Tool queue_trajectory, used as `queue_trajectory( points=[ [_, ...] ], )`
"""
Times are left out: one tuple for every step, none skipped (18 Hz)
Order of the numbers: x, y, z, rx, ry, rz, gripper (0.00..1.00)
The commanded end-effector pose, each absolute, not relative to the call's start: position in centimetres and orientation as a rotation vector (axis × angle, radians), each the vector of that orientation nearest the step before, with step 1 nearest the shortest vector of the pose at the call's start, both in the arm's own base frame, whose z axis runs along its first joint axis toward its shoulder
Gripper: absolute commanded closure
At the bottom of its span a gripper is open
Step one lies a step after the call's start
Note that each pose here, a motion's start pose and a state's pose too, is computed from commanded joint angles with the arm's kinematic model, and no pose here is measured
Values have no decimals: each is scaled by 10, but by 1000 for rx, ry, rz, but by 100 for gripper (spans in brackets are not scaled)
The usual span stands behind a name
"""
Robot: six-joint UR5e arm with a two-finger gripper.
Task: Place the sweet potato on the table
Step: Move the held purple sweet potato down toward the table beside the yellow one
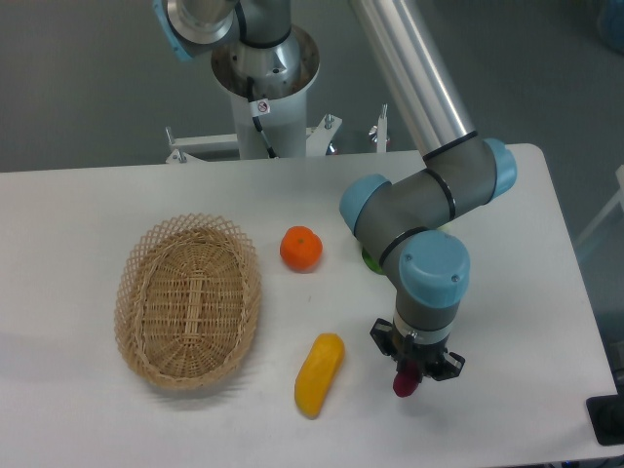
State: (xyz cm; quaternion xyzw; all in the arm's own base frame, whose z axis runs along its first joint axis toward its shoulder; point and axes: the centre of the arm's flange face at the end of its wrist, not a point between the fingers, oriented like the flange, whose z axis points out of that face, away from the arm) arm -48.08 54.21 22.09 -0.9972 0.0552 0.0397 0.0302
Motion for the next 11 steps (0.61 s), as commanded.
queue_trajectory(
  points=[
    [-480,541,219,-3078,168,115,97],
    [-480,541,219,-3078,168,115,97],
    [-479,541,218,-3079,166,113,97],
    [-479,541,217,-3080,166,111,97],
    [-479,541,216,-3081,166,109,96],
    [-479,541,216,-3080,166,107,94],
    [-479,542,216,-3079,168,107,89],
    [-479,542,216,-3079,168,107,87],
    [-477,544,216,-3077,173,108,84],
    [-477,544,216,-3077,173,108,78],
    [-477,544,217,-3074,173,110,68]
  ],
)
